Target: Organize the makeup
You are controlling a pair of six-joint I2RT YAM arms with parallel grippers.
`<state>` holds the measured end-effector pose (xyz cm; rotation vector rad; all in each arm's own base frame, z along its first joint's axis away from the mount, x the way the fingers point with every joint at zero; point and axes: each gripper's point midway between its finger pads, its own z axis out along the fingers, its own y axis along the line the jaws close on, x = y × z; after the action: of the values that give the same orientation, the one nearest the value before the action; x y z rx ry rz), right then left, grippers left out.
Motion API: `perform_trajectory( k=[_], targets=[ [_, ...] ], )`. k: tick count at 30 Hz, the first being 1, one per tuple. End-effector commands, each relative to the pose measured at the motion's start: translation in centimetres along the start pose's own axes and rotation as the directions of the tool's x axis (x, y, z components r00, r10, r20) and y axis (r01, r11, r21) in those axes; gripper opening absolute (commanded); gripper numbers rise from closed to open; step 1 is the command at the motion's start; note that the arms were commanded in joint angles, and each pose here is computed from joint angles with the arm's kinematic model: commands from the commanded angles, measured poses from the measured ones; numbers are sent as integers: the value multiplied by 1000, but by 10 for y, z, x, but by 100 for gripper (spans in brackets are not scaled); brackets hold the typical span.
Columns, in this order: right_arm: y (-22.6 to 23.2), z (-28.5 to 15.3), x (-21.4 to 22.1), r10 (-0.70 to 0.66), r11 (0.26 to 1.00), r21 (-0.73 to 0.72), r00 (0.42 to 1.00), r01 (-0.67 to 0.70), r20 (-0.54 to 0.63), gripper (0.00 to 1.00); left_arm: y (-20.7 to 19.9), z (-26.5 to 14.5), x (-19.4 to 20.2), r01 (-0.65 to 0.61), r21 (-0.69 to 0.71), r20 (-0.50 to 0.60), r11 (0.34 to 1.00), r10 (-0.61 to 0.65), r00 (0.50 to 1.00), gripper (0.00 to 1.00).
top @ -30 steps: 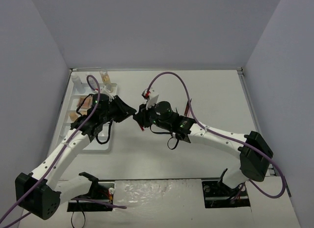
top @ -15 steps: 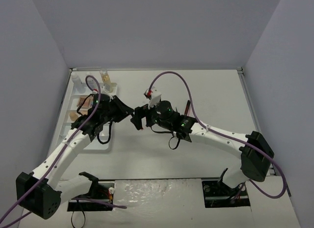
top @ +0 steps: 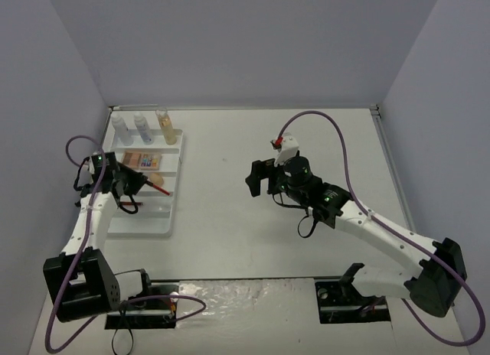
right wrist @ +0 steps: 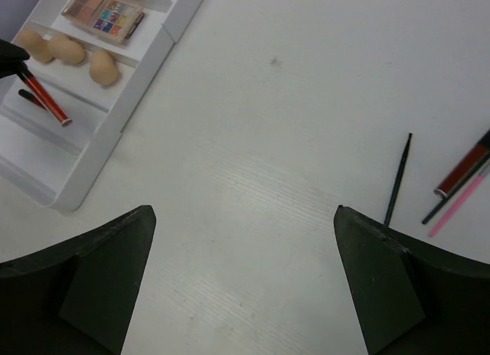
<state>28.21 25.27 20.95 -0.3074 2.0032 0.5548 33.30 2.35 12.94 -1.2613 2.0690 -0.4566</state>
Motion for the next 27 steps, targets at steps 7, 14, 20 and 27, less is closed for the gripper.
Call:
perform_trajectory(
  k=[7, 14, 20, 27],
  targets=[
    [-35, -28, -17, -33, 992, 121, 997, 25, 63, 100, 44, 31, -62, 112, -107, 127, 988, -98, 987, 0],
    [-41, -30, -15, -33, 990, 137, 998, 25, 60, 100, 59, 52, -69, 162, -173, 112, 971, -144, 983, 9],
    [-50, -28, -14, -16, 984, 178, 998, 5, 63, 100, 64, 44, -77, 187, -192, 147, 963, -160, 976, 34],
    [-83, -18, -8, 37, 946, 321, 999, -38, 8, 99, 50, 14, -85, 149, -175, 167, 973, -120, 979, 60]
  ],
)
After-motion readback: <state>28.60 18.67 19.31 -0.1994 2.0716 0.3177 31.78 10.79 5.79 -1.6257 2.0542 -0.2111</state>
